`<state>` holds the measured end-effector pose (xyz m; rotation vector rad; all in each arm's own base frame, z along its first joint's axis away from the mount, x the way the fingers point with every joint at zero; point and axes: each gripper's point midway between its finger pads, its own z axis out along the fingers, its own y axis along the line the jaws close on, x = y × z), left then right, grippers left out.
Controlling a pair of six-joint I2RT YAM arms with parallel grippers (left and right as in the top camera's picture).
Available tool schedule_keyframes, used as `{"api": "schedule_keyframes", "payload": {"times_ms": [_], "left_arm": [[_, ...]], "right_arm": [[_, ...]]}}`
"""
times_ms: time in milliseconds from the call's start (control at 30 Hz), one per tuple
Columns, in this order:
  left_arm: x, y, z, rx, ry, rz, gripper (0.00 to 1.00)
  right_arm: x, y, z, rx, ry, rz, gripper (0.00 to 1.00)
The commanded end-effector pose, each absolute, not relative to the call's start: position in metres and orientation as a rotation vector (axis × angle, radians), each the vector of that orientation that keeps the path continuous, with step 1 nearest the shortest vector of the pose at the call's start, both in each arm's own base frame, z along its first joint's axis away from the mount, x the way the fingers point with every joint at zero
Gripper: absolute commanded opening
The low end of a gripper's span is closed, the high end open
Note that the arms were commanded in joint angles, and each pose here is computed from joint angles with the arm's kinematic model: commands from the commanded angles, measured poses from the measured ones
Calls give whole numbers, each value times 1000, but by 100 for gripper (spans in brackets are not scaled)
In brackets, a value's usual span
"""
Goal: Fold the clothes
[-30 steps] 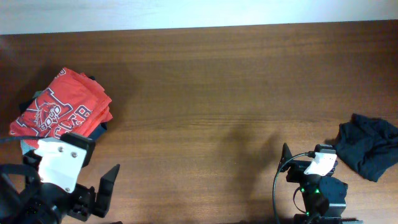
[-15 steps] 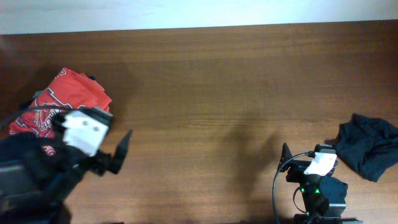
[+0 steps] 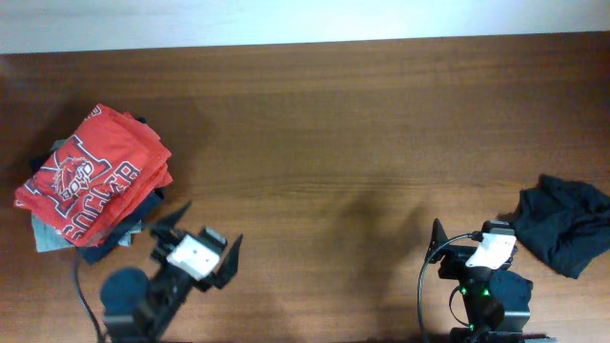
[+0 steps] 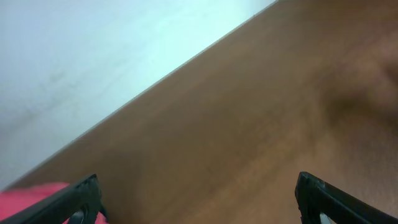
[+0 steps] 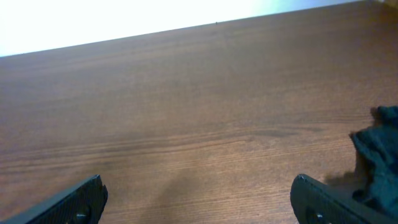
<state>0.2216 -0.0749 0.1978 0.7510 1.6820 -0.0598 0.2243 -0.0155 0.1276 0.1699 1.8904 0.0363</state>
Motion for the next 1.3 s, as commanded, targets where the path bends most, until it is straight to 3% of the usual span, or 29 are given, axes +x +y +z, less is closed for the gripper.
{"api": "schedule_keyframes", "payload": {"times_ms": [0, 333, 1267], "left_arm": [[214, -76, 176, 754, 1643, -44, 99], [216, -77, 146, 756, 1610, -34, 99], [220, -76, 150, 746, 1585, -14, 99]], "right_arm": [[224, -17, 125, 183, 1891, 38, 99], [224, -17, 125, 183, 1891, 38, 99], [224, -17, 125, 183, 1891, 38, 99]]}}
